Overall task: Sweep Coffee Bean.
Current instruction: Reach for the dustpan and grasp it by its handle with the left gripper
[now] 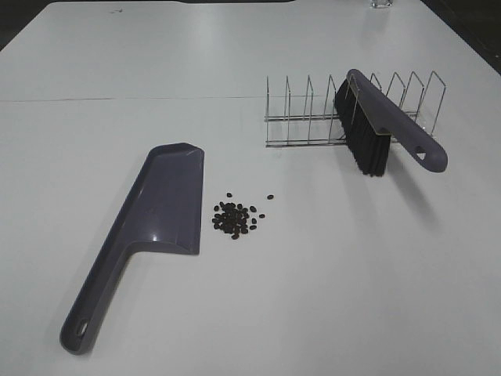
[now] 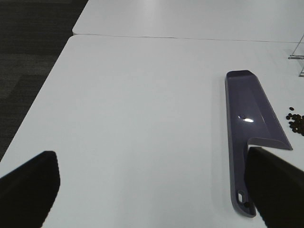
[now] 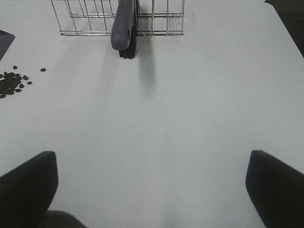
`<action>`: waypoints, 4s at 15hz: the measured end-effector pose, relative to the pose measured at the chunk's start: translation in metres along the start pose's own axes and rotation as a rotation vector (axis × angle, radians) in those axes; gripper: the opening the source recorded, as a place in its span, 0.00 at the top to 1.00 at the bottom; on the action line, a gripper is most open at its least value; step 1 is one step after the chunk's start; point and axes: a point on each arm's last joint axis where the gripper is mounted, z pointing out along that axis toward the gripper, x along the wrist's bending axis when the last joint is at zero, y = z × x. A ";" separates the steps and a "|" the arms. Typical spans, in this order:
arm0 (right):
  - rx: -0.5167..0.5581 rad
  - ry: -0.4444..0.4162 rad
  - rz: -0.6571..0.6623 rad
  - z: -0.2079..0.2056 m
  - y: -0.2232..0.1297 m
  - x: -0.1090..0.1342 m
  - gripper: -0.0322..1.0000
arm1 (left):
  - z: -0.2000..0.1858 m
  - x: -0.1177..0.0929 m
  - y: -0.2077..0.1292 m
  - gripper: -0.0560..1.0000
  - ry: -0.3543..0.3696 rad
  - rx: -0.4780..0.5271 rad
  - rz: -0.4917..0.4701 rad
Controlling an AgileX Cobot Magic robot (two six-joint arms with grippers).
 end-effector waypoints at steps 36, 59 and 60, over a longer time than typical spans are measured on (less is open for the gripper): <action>0.000 0.000 0.000 0.000 0.000 0.000 0.02 | 0.167 -0.017 0.068 0.02 -0.052 0.878 0.085; 0.000 0.000 0.000 0.000 0.000 0.000 0.02 | 0.327 -0.131 -0.047 0.25 -0.100 1.050 0.119; 0.000 0.000 0.000 0.000 0.000 0.000 0.02 | 0.329 -0.131 -0.048 0.25 -0.100 1.046 0.118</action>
